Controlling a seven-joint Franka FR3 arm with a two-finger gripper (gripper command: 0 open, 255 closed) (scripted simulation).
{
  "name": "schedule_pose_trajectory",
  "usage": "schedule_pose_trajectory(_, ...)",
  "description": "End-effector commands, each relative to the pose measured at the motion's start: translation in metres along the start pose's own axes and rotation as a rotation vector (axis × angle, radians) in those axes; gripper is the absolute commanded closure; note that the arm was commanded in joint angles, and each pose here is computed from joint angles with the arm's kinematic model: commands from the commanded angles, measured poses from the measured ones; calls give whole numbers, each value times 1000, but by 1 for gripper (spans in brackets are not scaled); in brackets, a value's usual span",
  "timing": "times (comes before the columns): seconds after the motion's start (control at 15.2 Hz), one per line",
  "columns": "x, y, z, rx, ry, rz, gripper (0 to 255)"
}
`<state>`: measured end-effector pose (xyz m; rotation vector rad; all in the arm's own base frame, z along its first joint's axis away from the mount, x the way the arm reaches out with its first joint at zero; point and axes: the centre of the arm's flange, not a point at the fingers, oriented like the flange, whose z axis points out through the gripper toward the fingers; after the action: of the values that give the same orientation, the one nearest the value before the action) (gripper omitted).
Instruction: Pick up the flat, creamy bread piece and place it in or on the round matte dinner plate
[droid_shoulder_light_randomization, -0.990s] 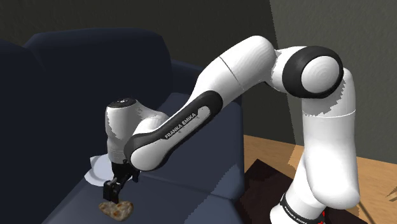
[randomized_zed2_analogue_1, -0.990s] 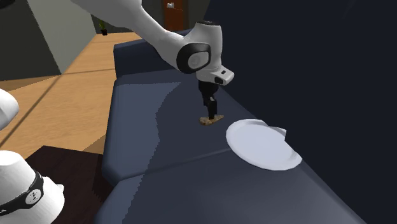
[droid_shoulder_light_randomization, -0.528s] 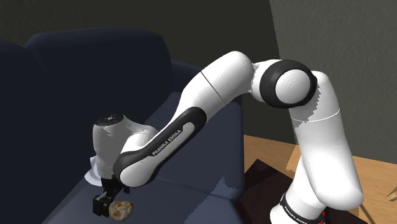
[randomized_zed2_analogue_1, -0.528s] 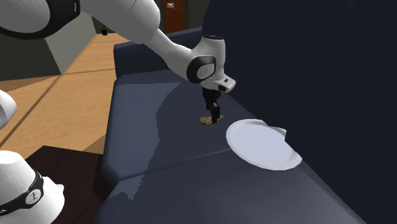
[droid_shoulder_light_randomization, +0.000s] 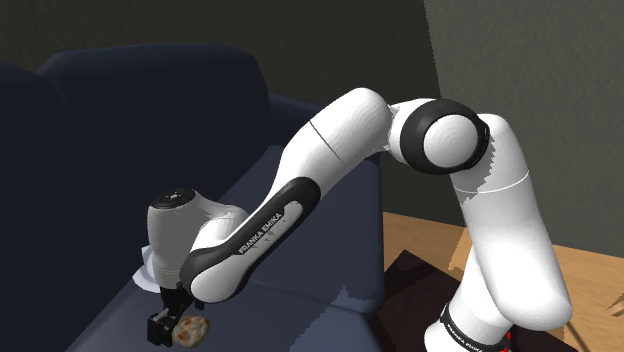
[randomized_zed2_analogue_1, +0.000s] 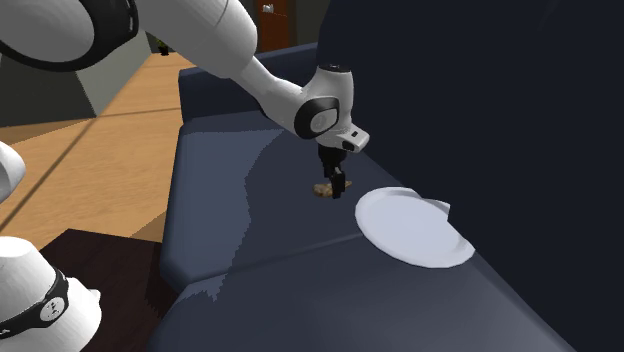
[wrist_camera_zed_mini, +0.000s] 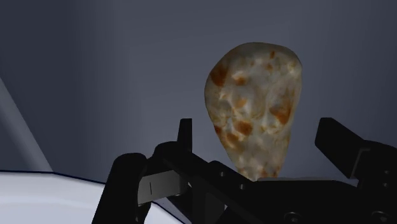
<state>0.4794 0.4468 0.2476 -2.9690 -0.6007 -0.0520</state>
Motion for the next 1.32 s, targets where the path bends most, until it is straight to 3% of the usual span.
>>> schedule_pose_trajectory(0.0, 0, 0, 0, 0, 0, 0, 0)
schedule_pose_trajectory(0.07, 0, 0, 0, 0, 0, 0, 0)
schedule_pose_trajectory(0.13, 0, 0, 0, 0, 0, 0, 255)
schedule_pose_trajectory(0.73, 0, 0, 0, 0, 0, 0, 255)
schedule_pose_trajectory(1.25, 2, -4, -42, 0, 0, 0, 255)
